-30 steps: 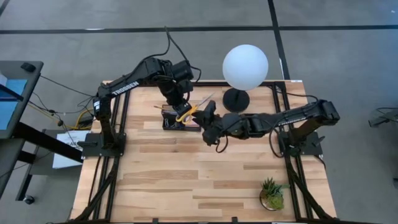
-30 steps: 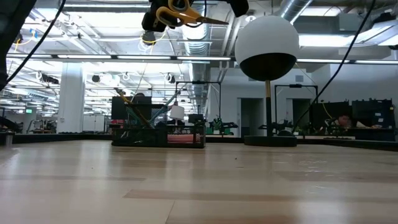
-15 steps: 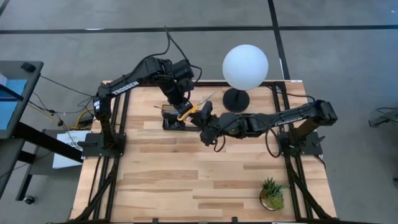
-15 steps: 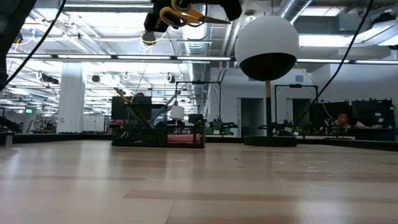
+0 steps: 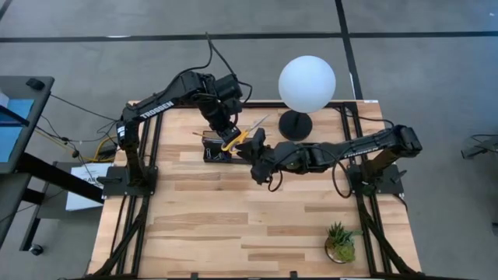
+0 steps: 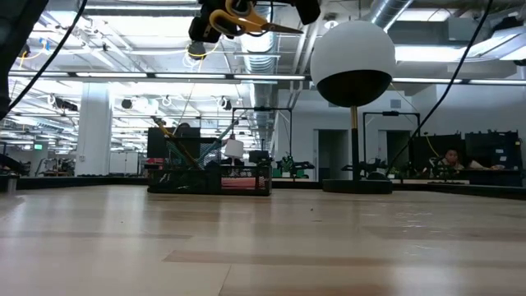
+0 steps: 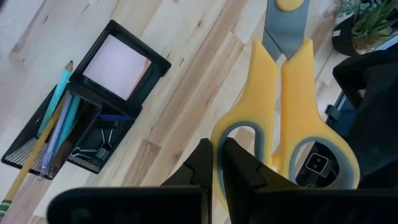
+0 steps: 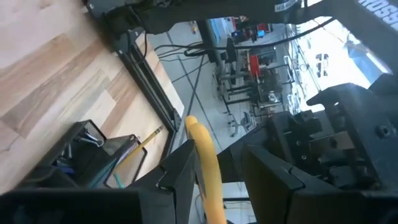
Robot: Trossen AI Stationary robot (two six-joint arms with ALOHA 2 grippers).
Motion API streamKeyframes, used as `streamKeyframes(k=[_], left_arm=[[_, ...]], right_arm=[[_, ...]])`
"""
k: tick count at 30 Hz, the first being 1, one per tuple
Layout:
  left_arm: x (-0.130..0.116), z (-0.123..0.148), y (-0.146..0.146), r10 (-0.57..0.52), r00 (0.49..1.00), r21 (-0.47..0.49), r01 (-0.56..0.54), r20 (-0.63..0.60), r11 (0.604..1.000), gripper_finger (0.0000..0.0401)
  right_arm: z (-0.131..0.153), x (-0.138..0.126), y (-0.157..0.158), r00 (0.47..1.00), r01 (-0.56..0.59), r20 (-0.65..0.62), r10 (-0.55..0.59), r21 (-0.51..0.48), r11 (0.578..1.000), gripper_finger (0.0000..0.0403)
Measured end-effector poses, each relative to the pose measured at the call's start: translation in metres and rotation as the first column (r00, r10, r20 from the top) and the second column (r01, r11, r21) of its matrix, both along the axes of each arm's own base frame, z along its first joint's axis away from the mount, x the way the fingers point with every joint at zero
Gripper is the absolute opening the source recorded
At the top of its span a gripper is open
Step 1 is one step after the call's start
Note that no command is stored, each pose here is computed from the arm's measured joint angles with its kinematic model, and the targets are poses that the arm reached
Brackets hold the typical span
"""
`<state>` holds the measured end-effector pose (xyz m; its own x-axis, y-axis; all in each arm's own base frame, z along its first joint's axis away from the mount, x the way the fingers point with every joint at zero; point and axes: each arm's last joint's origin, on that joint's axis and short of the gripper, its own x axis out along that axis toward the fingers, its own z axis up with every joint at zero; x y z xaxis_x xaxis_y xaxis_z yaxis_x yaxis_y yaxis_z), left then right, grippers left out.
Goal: Pick and place office supplies into organizer
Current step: Put the yellow scissors into the black desk organizer
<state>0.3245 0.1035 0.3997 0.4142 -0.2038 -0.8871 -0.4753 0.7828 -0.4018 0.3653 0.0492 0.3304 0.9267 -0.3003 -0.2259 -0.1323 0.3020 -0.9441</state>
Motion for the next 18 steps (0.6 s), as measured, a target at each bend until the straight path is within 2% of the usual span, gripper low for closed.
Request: streamKeyframes(k=[6,18], left_arm=[[0.0004,0.0001,0.0007,0.002,1.0,0.011,-0.002,0.003,1.0,0.0002],[0.0047,0.0016,-0.0023,-0.002,0.999,-0.003,0.002,0.042,1.0,0.0002]], right_arm=[[-0.0068,-0.002,-0.0004,0.999,0.027,-0.048,-0.024,0.071,0.997,0.0123],[-0.0049,-0.0007,-0.0079,0.999,0.029,-0.037,-0.027,0.056,0.998,0.0123]])
